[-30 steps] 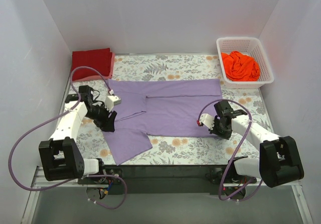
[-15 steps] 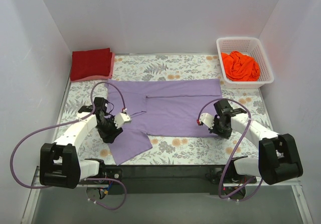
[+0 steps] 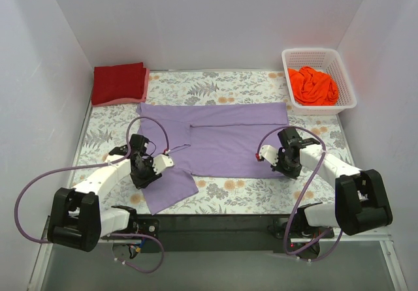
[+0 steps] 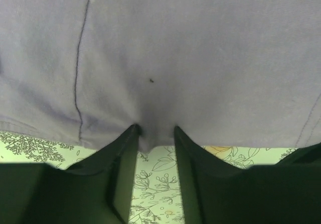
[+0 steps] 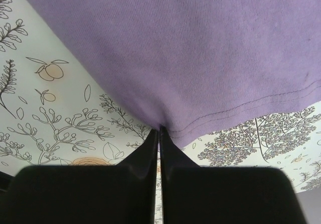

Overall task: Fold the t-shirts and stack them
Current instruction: Fold the tshirt

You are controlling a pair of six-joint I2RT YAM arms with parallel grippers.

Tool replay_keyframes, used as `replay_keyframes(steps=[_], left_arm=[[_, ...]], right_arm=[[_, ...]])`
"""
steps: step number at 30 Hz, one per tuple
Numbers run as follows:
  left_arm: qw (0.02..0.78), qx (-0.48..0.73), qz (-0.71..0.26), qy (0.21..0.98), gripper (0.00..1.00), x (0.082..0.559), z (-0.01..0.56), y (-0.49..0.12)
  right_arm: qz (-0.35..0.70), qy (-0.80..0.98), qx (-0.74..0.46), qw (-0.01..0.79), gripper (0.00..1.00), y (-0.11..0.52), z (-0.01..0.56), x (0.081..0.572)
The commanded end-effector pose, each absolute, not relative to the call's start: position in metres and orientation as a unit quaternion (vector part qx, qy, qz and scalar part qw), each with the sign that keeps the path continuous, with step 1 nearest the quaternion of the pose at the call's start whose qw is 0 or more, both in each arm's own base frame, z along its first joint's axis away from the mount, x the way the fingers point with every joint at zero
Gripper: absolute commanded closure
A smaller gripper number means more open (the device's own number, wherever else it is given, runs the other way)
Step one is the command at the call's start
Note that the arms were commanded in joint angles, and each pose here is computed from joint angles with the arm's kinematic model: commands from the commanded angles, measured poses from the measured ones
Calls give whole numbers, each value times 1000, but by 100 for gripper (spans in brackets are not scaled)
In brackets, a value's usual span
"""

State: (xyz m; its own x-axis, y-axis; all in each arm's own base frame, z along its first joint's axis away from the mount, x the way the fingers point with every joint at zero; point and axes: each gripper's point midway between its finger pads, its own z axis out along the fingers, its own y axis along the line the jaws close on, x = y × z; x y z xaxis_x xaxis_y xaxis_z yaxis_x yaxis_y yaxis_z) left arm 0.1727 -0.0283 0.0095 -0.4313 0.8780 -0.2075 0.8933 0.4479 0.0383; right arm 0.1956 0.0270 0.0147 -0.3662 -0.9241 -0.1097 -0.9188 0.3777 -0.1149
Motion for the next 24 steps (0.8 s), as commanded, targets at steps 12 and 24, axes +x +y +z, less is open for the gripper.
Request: replay_keyframes(steps=[12,24], left_arm=[[105,517,-40,849,100,163,42,-31],[172,491,-41,853,100,221,104,-39]], right_arm=[[31,818,-566,98,99,39,32,172],[7,805,-573,154,99,39,78,215]])
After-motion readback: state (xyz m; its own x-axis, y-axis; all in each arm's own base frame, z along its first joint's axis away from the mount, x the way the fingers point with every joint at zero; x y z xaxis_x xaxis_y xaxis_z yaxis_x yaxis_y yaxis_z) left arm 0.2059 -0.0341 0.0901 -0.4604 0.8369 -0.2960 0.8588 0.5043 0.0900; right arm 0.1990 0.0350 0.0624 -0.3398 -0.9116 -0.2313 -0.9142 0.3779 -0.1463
